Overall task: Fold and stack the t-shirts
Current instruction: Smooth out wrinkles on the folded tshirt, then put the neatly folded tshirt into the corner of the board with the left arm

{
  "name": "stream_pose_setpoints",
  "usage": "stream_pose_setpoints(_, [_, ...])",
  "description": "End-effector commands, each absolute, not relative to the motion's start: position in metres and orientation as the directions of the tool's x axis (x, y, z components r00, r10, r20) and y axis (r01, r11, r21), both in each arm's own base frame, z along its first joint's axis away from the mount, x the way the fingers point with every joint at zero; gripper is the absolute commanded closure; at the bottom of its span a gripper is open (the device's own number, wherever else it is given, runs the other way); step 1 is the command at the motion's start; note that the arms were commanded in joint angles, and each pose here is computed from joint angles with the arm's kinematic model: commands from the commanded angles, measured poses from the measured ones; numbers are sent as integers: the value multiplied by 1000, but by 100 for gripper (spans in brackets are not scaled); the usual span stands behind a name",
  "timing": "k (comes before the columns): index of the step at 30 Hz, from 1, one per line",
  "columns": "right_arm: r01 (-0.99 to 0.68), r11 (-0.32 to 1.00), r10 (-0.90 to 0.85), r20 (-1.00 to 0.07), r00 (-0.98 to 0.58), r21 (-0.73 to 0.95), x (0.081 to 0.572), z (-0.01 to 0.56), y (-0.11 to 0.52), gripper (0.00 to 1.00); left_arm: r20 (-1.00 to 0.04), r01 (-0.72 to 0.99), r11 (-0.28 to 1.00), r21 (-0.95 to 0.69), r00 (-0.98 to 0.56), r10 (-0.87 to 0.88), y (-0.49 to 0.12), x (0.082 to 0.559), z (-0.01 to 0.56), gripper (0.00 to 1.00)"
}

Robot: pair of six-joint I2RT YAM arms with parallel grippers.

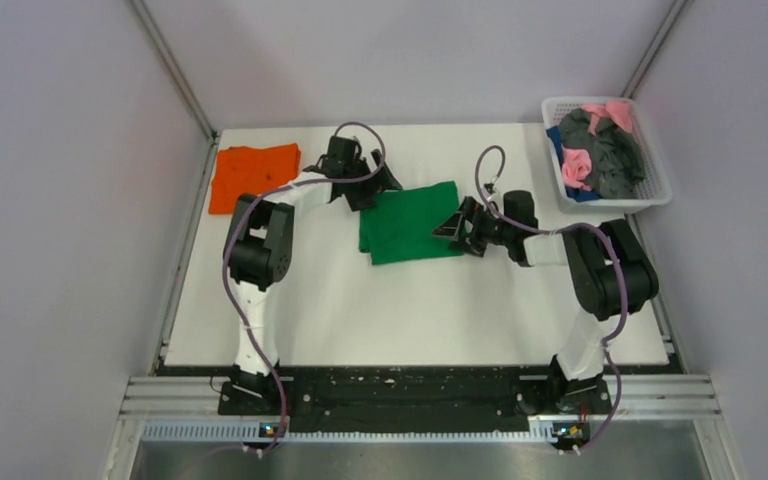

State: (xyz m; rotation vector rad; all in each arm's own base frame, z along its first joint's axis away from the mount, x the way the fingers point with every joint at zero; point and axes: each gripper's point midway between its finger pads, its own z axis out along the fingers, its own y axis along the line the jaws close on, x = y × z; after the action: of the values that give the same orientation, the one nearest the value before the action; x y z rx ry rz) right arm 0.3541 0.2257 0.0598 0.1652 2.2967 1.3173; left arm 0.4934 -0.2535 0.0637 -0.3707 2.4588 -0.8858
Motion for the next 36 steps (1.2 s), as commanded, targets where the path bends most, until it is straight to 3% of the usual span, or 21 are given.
stream_pose_setpoints(1, [-125,599,343,-395,-852,791,353,44,212,1,-363,-122,790,-601,-839,-406,-238,487,49,1])
stream_pose_setpoints(6, [-248,597,321,-511,-797,763,353,103,210,1,-444,-54,789,-612,-802,-399,-237,486,106,1])
stream_pose_setpoints(12, [-241,757,335,-678,-654,607,336,159,165,1,-576,-116,871,-477,-708,-409,-197,449,145,1])
stream_pose_setpoints(18, [-84,861,390,-757,-524,502,310,162,109,1,-466,-219,896,-386,-792,-394,-183,409,91,1])
stream_pose_setpoints(24, [48,919,371,-817,-442,391,298,167,68,1,-382,-234,890,-391,-839,-388,-211,401,58,4])
stream_pose_setpoints(36, [25,923,355,-823,-443,384,296,167,69,1,-347,-275,930,-245,-871,-349,-228,394,9,14])
